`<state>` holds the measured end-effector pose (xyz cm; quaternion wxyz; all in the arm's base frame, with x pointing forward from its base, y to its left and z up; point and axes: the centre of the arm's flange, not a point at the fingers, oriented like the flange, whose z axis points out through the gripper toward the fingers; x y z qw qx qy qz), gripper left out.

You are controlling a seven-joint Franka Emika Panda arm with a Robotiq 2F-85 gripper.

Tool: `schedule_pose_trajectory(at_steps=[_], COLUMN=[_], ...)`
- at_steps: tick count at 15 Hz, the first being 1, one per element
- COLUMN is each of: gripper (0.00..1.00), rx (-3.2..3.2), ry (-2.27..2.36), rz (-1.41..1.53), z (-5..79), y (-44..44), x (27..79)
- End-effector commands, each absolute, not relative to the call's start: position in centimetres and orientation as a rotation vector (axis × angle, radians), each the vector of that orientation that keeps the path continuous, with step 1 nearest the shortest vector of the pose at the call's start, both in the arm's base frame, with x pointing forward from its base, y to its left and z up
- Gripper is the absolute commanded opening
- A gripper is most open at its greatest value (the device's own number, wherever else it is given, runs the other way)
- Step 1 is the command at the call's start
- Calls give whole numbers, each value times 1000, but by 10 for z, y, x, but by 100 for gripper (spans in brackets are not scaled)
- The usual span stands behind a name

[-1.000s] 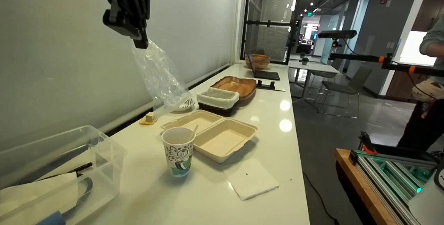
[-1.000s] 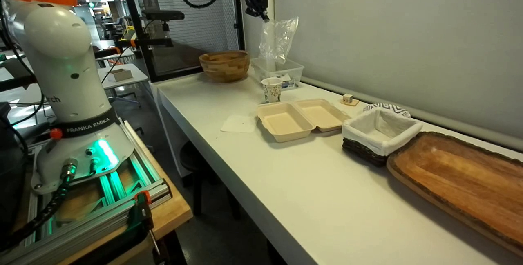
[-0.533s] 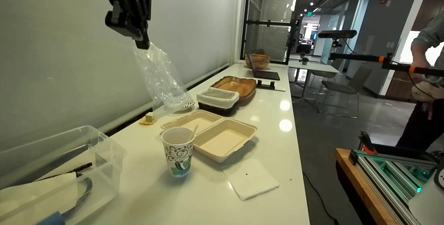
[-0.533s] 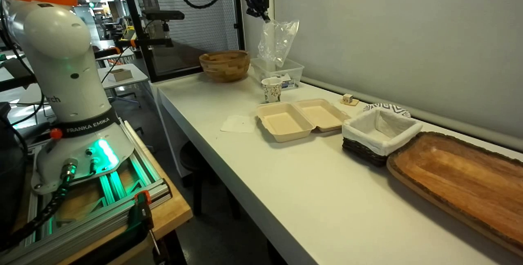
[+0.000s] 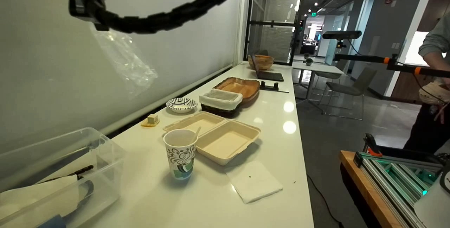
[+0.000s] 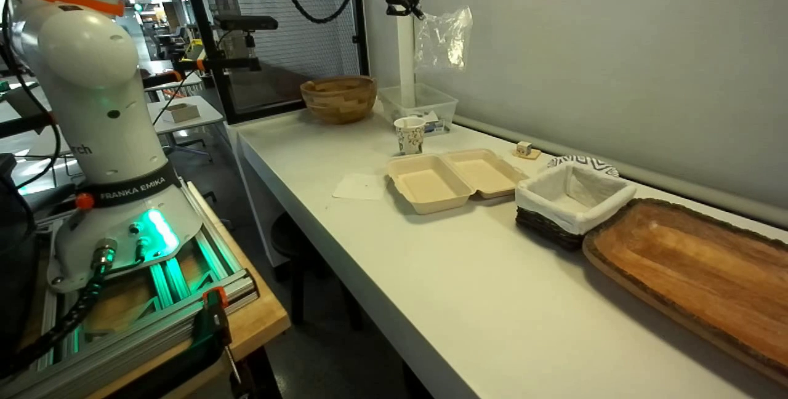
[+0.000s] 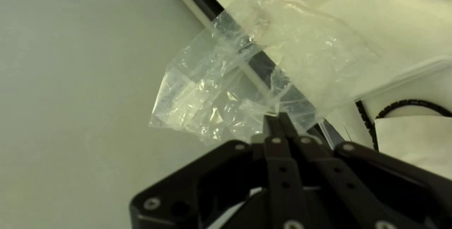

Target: Put the small plastic into the storage bin

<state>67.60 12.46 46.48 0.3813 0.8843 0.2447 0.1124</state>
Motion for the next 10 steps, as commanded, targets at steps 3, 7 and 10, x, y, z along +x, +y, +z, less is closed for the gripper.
schedule_pose_trajectory(at_steps=[3, 7, 10], gripper=[0, 0, 27], rx=[2133, 2085, 2098], ry=[979, 1137, 1208], rz=[353, 360, 362], z=[441, 413, 394], y=[200, 229, 244], x=[733, 745, 749])
